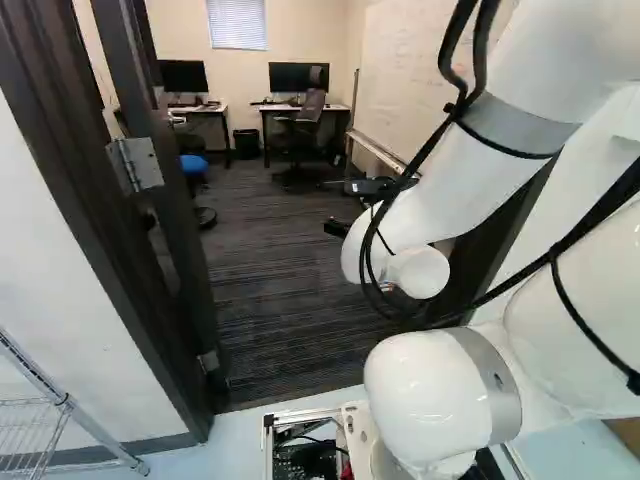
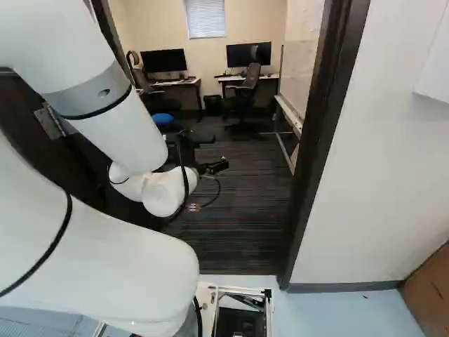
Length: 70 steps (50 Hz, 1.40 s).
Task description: Open the door and move inside
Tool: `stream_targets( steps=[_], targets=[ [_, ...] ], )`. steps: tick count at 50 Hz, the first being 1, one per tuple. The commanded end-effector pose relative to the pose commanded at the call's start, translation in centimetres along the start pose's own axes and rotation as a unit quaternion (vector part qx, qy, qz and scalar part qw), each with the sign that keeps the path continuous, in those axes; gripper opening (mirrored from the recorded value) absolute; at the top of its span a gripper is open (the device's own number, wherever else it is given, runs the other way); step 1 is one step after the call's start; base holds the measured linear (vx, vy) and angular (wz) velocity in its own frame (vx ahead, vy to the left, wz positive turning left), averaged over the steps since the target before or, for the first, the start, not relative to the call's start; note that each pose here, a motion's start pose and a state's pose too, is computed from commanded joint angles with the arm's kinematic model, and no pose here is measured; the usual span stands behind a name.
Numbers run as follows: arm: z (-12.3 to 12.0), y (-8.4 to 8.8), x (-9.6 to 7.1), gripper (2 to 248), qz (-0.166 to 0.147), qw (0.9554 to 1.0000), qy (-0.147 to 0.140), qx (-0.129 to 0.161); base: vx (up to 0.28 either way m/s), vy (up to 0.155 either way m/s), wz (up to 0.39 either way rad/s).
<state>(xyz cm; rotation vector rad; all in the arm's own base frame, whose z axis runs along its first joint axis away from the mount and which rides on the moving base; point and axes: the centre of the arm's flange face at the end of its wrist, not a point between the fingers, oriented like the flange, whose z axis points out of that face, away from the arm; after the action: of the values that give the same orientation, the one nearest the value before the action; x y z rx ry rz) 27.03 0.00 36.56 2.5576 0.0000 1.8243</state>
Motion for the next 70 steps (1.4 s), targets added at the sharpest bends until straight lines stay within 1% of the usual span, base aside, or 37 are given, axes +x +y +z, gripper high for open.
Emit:
stream_targets(
  steps=[29, 70],
  targets=[
    [0.0, 0.0, 0.0, 247, 0.0, 1.0, 0.0, 0.0, 0.104, 0.003, -0.003],
    [0.0, 0.0, 0.0, 247, 0.0, 1.0, 0.0, 0.0, 0.158, 0.005, -0.006]
  ],
)
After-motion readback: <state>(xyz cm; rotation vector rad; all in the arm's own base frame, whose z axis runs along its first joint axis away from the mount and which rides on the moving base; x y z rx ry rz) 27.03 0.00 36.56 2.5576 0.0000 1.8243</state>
